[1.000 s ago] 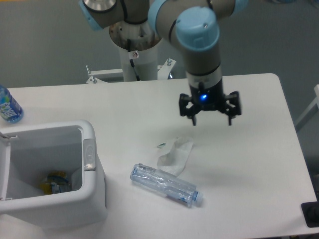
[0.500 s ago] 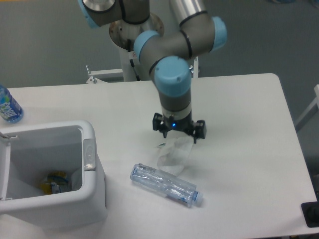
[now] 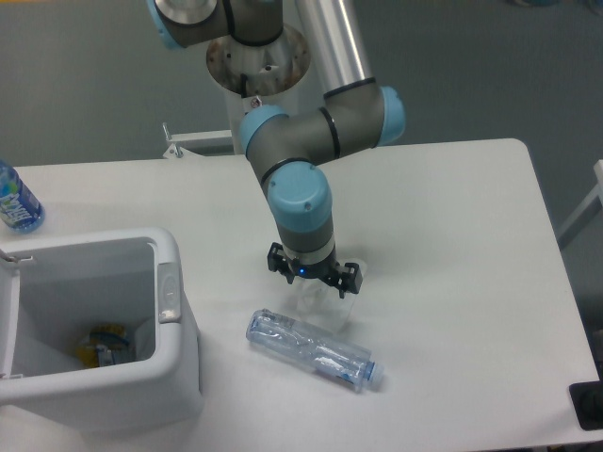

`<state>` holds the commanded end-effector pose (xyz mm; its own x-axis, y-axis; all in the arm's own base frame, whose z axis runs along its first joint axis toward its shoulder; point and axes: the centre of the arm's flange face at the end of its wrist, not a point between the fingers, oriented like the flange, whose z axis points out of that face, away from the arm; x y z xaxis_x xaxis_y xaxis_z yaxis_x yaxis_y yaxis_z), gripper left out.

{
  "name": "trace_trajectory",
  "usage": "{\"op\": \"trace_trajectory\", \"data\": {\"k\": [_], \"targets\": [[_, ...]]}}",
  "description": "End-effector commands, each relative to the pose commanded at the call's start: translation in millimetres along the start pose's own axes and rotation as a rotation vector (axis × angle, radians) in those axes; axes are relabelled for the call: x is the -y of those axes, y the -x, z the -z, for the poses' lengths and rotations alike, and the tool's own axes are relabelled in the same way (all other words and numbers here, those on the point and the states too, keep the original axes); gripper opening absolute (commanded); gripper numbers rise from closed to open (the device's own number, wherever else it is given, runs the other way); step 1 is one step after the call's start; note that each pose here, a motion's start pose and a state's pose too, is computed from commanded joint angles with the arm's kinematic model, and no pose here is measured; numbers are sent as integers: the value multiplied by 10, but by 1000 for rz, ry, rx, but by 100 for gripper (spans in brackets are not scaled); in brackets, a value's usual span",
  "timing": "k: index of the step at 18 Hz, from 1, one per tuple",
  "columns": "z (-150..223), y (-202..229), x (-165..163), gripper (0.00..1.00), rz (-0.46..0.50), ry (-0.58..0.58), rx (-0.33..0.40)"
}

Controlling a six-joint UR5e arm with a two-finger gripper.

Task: Place the trash in the trash can
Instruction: 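Close the gripper on the white tissue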

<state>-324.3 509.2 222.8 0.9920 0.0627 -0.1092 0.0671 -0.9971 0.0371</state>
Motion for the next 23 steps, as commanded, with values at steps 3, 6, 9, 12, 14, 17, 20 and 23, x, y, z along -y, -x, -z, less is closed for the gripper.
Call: {"op": "trace_trajectory", "data": {"k": [3,6,9,12,14,17,20,23], "targets": [[51,3,0,0,-2,-9,4],[150,45,-30,0,2,-20,8],[217,88,-109,0,-37,-17,12],[421,200,-229,0,-49,-40,24],[626,343,-323,0,-14,-92,10],[1209,504,-442,0,46,-280,-48],[1805,576,-499,0,162,-436,-58],[2568,645,-406,0,338,-610,-107]]}}
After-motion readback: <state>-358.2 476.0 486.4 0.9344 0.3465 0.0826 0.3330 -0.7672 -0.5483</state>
